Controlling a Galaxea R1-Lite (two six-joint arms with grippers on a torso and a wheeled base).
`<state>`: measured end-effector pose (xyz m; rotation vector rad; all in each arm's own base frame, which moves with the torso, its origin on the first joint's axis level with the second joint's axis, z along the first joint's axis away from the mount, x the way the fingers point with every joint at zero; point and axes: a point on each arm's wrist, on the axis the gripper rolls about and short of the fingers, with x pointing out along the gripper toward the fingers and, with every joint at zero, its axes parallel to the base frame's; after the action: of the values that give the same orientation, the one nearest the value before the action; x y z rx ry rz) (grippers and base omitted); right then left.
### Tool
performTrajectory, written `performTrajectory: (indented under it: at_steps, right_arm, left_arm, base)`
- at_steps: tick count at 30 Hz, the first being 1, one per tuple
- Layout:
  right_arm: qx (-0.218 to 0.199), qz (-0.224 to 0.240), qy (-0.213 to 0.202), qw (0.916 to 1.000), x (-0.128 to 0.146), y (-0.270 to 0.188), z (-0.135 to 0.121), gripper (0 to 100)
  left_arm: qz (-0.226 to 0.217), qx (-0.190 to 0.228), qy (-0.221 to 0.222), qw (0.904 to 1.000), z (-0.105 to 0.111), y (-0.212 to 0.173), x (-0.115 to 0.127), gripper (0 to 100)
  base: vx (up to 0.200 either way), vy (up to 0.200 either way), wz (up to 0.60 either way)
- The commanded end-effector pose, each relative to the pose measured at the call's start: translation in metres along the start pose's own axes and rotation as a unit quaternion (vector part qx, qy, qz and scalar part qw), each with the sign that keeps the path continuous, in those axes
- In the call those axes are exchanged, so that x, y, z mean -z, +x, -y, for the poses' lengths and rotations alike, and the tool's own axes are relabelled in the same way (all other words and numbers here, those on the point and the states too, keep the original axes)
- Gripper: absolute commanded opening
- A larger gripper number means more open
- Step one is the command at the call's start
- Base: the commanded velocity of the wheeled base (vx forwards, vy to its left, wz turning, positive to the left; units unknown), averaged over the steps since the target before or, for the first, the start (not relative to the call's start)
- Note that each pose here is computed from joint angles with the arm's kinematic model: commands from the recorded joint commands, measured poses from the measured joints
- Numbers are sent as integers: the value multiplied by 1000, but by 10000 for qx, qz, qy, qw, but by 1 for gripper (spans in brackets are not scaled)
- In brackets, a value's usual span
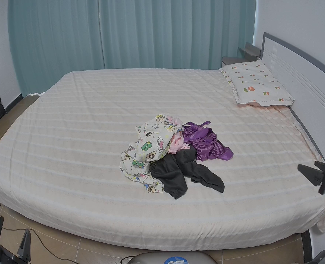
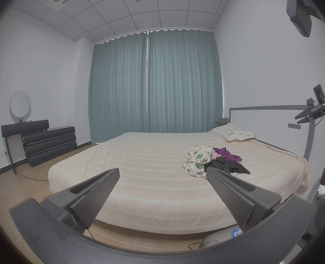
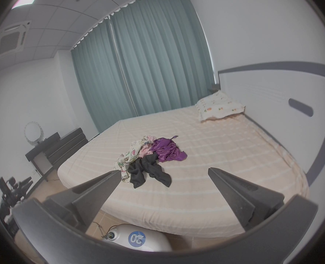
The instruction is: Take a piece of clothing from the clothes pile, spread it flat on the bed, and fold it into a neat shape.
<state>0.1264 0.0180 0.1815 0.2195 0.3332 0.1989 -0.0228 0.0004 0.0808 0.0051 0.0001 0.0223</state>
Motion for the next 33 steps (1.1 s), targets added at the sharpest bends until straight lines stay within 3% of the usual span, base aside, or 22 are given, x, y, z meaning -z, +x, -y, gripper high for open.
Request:
performTrajectory:
  at_steps: [1, 9, 12, 22, 33]
  right_arm:
    - [-36, -1714, 790, 9820, 62, 226, -11, 100]
    - [165, -1968, 831, 9768, 114, 289, -20, 100]
    - [336, -1872, 759, 9788, 124, 311, -20, 100]
    - [346, -1820, 647, 9806, 147, 350, -28, 100]
    - [220, -1852, 453, 9814, 152, 370, -32, 100]
  left_arm:
    - [0, -3, -3, 10000, 0, 0, 5, 100]
    - [0, -3, -10, 10000, 0, 0, 5, 100]
    - [0, -11, -10, 10000, 0, 0, 5, 100]
    - [0, -11, -18, 10000, 0, 0, 5, 100]
    - [0, -11, -18, 10000, 0, 0, 5, 100]
  base:
    - [0, 0, 0]
    - [0, 0, 0]
    - [0, 0, 0]
    - [0, 0, 0]
    - [0, 0, 0]
